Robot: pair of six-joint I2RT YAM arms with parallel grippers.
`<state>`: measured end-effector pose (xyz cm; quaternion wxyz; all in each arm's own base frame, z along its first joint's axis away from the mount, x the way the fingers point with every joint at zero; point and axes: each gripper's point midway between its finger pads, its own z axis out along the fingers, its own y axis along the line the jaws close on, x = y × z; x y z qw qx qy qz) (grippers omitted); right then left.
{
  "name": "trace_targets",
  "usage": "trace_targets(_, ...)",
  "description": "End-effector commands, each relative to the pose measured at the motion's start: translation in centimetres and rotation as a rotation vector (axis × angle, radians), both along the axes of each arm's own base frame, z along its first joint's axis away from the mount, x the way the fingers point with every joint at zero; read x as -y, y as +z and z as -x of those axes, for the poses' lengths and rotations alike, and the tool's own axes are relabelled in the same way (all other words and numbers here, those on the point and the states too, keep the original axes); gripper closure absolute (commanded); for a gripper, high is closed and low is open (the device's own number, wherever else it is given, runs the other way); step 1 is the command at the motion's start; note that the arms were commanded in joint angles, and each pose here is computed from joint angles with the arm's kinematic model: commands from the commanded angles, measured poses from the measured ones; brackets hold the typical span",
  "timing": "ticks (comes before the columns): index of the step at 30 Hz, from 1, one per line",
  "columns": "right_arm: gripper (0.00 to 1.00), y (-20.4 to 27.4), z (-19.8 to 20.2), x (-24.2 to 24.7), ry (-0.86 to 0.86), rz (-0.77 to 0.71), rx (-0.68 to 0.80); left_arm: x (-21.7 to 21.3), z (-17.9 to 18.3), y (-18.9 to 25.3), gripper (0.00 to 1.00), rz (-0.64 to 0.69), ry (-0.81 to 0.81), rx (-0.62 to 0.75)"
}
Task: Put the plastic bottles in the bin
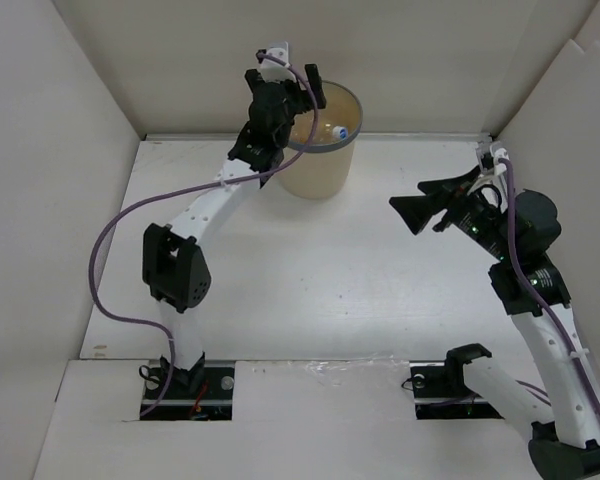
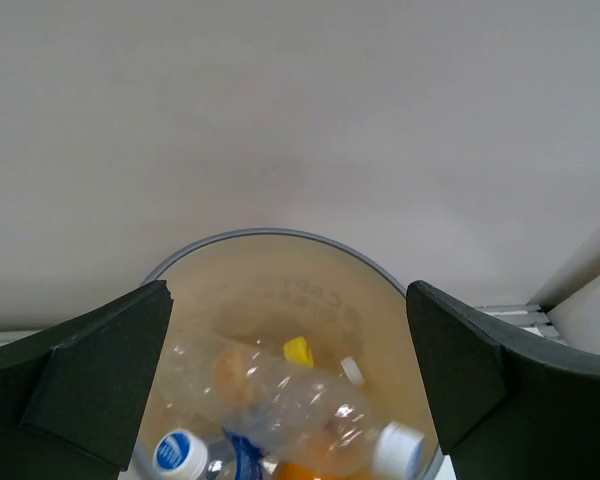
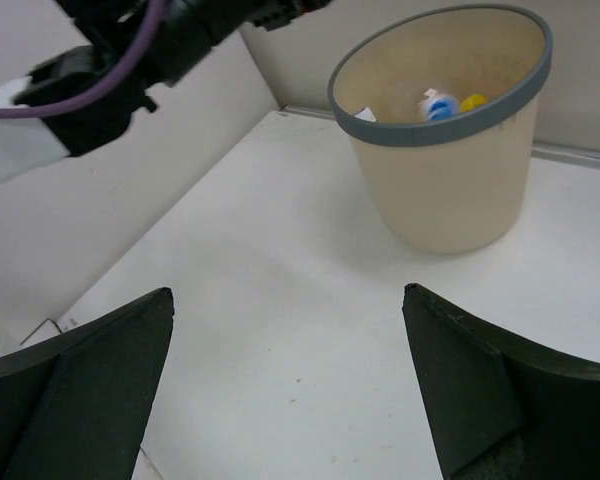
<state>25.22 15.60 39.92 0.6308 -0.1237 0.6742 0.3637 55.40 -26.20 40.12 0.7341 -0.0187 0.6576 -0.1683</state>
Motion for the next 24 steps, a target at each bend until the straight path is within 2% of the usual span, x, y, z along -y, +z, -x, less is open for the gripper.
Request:
trace_targets(1,0.0,2.4,0.7,0.4,-0.028,0.007,0.069,-3.4,4.7,7.1,0.0,0.089,0.033,0.102)
trace_targets(3,0.0,2.2,0.4,0.7,-0.049,0.008,0.059,-3.7,6.0,6.2,0.0,0.099,0.029,0.05)
trace_targets(4,0.0,2.0,0.4,0.7,-0.053,0.017,0.057,-4.6,7.8,7.9,0.0,0.123,0.025,0.063)
trace_targets(5,0.0,2.0,0.2,0.9,-0.068,0.016,0.056,-5.1,8.4,6.2,0.0,0.106,0.035,0.013)
trace_targets(7,0.0,1.3,-0.2,1.6,-0.126,0.035,0.026,-6.2,10.1,5.7,0.0,0.138,0.047,-0.013)
trace_targets(8,0.0,1.9,0.1,2.2,-0.152,0.043,0.042,-7.4,12.2,6.9,0.0,0.156,0.044,-0.002)
trace_targets(9,0.0,1.9,-0.4,3.1,-0.212,0.052,0.036,-8.2,12.8,4.5,0.0,0.148,0.076,-0.054)
trace_targets(11,0.0,2.3,0.4,3.9,-0.254,0.06,0.032,-10.1,15.7,4.7,0.0,0.202,0.091,-0.057)
trace_targets(12,0.0,2.0,0.2,4.2,-0.278,0.065,0.017,-11.1,16.2,1.8,0.0,0.191,0.132,-0.109)
trace_targets(18,0.0,1.6,1.3,5.9,-0.394,0.109,-0.027,-13.5,21.5,-1.4,0.0,0.283,0.12,-0.18)
trace_targets(21,0.0,1.4,2.0,6.5,-0.432,0.101,-0.017,-14.0,23.1,-4.0,0.0,0.286,0.124,-0.268)
trace_targets(24,0.0,1.7,2.8,6.4,-0.424,0.088,0.012,-15.2,25.0,-4.7,0.0,0.308,0.198,-0.299)
